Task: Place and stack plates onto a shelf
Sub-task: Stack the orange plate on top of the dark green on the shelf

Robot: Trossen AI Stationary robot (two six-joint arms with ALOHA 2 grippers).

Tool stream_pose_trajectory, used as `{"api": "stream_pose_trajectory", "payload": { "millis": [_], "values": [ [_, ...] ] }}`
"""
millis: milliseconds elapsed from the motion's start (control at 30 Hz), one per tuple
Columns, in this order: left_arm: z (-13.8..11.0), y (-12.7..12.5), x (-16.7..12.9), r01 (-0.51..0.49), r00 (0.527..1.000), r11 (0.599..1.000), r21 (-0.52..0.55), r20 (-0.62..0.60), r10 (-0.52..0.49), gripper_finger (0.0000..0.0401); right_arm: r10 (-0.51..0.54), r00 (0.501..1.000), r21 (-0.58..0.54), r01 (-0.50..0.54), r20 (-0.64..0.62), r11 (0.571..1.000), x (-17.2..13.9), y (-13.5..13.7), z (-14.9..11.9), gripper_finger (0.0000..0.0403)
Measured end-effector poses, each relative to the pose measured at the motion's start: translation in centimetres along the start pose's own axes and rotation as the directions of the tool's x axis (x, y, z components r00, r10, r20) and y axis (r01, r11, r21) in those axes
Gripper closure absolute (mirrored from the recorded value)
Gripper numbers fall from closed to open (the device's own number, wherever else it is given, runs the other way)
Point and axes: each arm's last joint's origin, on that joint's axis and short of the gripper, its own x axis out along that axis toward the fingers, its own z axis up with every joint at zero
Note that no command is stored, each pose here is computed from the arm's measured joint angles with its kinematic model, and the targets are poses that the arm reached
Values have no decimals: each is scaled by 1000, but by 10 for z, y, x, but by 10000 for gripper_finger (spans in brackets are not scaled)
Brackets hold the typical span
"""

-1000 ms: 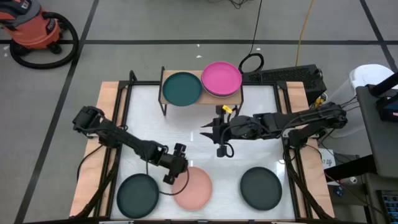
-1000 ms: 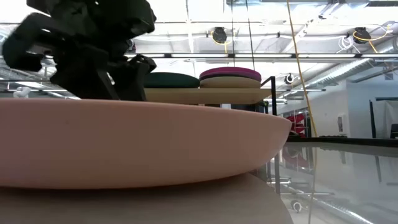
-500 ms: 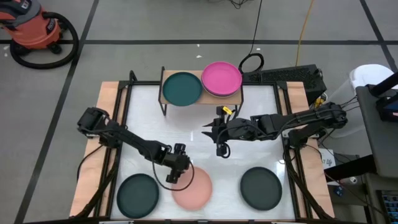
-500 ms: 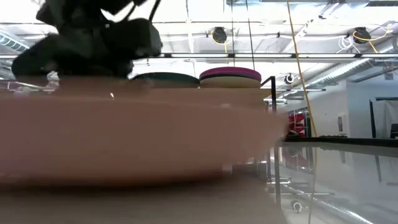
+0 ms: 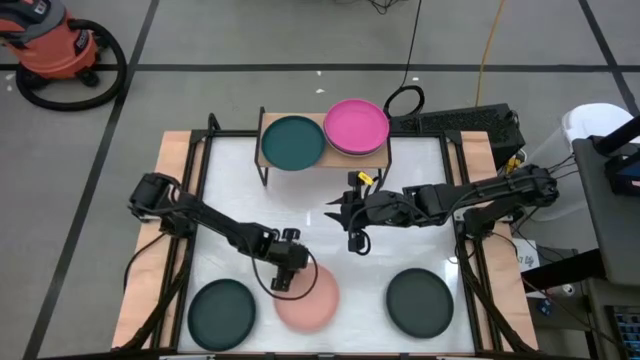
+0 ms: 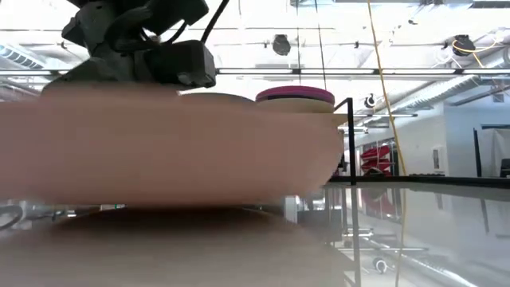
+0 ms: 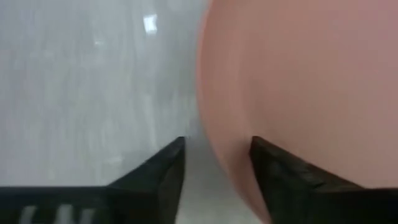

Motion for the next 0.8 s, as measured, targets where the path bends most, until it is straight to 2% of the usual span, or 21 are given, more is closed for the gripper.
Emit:
{"api": "stream_pose_trajectory", "payload": {
  "millis": [167,267,500,700,800],
  "values": [
    [1,2,-6,-4,1000,999,35,11,4,329,0,1000,0,0,0,1000,0,0,0,307],
    [5,1,-13,8,999,998,60,42,-11,381,-3,1000,5,3,10,1000,0,0,1,307],
    [14,5,-45,-12,991,997,71,135,3,390,-5,1000,28,4,14,1000,0,-1,2,307],
    [14,19,-98,-154,965,987,37,220,143,390,-5,1000,28,4,14,1000,0,-1,2,307],
    [10,31,-131,-224,937,974,-19,272,220,390,-5,1000,28,4,15,1000,0,-1,2,307]
  ]
}}
